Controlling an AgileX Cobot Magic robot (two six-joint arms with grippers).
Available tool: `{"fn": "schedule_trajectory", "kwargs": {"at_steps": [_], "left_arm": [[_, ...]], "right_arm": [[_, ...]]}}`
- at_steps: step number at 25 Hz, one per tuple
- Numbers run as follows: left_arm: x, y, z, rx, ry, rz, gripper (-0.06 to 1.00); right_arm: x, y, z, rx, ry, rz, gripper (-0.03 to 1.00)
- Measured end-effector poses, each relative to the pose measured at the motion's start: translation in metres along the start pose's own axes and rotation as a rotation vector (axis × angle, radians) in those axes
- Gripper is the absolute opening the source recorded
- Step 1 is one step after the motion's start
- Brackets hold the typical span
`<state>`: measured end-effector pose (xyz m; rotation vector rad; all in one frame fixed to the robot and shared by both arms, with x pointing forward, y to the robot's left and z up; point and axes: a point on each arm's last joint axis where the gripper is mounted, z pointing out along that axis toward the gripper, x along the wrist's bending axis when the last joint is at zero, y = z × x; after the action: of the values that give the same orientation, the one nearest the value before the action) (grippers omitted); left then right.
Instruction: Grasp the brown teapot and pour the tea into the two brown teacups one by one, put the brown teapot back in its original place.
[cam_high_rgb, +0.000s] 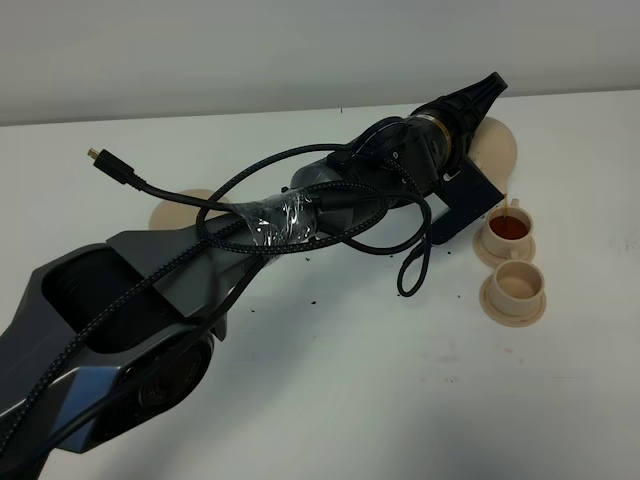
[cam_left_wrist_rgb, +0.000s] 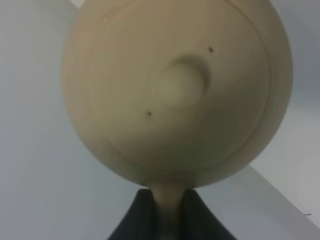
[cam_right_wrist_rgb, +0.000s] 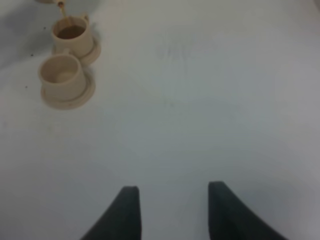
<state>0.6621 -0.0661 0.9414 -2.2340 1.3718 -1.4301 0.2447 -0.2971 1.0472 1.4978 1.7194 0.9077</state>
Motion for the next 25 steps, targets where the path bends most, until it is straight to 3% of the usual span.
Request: {"fn": "schedule_trajectory", "kwargs": {"at_steps": [9,17,25], "left_arm": [[-0.0001,0.0001,0.0000,-0.001,-0.001,-0.004,0.12],[-0.0013,0.0029,0.0000,-0.032,-0.014,-0.082,0.12],[-0.0041,0.0027,-0.0001,-0.028,-0.045,-0.092,0.12]], "right_arm": [[0.0000,0.0000,0.0000,0.000,0.000,0.000,0.33],[0.0000,0.0000,0.0000,0.000,0.000,0.000,0.33],[0.0000,0.0000,0.0000,0.000,0.000,0.000,0.33]]}}
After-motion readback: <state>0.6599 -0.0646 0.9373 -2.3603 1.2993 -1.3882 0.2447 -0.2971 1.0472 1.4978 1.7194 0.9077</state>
